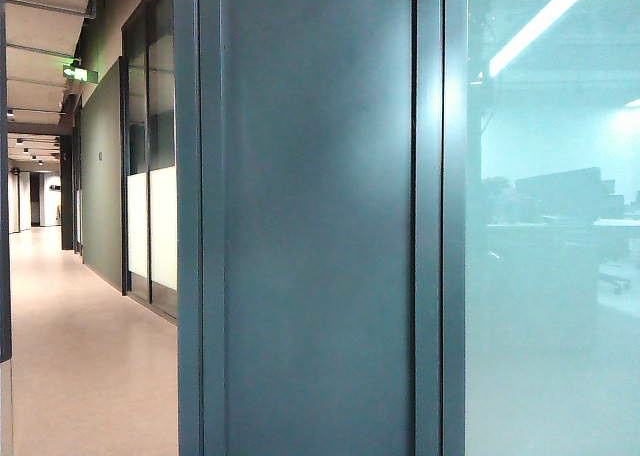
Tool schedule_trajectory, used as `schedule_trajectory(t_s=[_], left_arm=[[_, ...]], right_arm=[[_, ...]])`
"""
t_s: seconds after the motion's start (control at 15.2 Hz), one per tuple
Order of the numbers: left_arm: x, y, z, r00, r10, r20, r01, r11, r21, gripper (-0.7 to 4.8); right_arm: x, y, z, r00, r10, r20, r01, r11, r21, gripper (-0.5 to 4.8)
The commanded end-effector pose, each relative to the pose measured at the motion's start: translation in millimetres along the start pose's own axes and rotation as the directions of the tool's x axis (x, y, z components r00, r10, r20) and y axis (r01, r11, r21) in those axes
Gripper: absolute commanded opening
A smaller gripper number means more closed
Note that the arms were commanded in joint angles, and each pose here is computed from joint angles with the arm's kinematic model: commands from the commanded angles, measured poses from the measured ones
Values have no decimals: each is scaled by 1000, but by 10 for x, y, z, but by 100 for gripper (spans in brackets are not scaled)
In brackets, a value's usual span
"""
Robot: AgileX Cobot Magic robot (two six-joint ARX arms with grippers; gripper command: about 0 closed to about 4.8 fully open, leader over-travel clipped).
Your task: Raise the arm to find the leftmost switch on the wall and turn off the lights.
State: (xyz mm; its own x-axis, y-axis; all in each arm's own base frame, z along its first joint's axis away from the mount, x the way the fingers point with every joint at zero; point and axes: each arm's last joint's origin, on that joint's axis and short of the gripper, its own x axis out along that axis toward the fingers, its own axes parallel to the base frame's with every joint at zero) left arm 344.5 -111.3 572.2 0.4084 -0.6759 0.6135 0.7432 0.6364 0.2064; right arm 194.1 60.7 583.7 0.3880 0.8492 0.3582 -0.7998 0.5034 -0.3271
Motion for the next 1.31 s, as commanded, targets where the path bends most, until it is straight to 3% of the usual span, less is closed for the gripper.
schedule_trajectory(t_s=[0.07,0.33,0.66,0.85,0.98,1.12,1.25,1.31], left_arm=[[-24,-77,203,999,-46,29,45,999,29,-5],[-115,-271,625,991,-135,15,134,990,44,-5],[-403,-651,1329,993,-94,-72,102,987,125,-5],[-717,-937,1779,989,80,-125,-47,966,254,-5],[-932,-1118,2017,973,175,-148,-130,953,274,-5],[-1148,-1263,2205,933,323,-162,-259,910,324,-5],[-1343,-1389,2325,883,429,-192,-339,864,371,-5],[-1442,-1451,2370,855,472,-215,-369,845,387,-5]], right_arm=[[-5,13,27,1000,2,11,-2,1000,-11,-1],[-10,20,36,1000,3,11,-3,1000,-11,-1],[-102,143,191,1000,10,28,-9,999,-33,-1],[-203,260,318,999,-36,29,37,999,-26,-1],[-291,338,389,990,-139,12,139,990,5,-1],[-399,425,461,963,-270,-11,270,962,30,-1],[-493,530,520,953,-300,-36,301,953,46,-1],[-554,577,533,929,-364,-63,368,928,56,-1]])
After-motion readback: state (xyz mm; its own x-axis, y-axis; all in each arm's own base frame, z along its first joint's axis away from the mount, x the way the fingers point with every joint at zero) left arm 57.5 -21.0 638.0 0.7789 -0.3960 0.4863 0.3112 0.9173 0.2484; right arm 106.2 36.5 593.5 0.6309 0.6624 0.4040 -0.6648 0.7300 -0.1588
